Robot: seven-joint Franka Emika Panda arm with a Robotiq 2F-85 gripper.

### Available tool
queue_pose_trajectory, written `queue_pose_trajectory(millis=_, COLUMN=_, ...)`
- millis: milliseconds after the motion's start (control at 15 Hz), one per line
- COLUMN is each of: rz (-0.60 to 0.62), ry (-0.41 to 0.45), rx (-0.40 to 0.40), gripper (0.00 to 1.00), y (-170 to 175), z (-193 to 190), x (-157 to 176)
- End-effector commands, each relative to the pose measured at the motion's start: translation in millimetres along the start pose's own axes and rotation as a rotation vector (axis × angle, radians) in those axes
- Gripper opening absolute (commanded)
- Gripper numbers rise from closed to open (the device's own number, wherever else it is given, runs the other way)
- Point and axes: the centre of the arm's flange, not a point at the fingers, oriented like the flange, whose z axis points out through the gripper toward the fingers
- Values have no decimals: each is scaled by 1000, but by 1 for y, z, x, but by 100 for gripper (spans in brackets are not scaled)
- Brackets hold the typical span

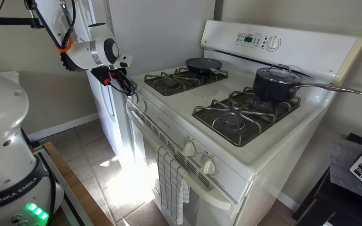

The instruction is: Press the button on the stove

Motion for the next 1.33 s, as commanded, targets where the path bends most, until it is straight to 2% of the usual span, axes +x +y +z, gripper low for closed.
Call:
queue_pose_trajectory(millis=0, rz=99, ry=71, rx=35, gripper=0, y=-1, z=-14, x=0)
queue_pose_trajectory(millis=667, rz=99, ry=93, rx=27, gripper=0, y=-1, z=-22, x=5)
queue_pose_trajectory(millis=733, rz=87, ry=80, rx=14, gripper=26, y=1, z=-21, x=4)
queue_pose_trajectory(millis=867, rz=79, ry=60, rx=-20, gripper=33, y=3, z=-24, x=2)
queue_pose_trajectory(millis=1267, rz=88, ry=52, rx=-98, gripper=72, y=13, z=-32, x=6)
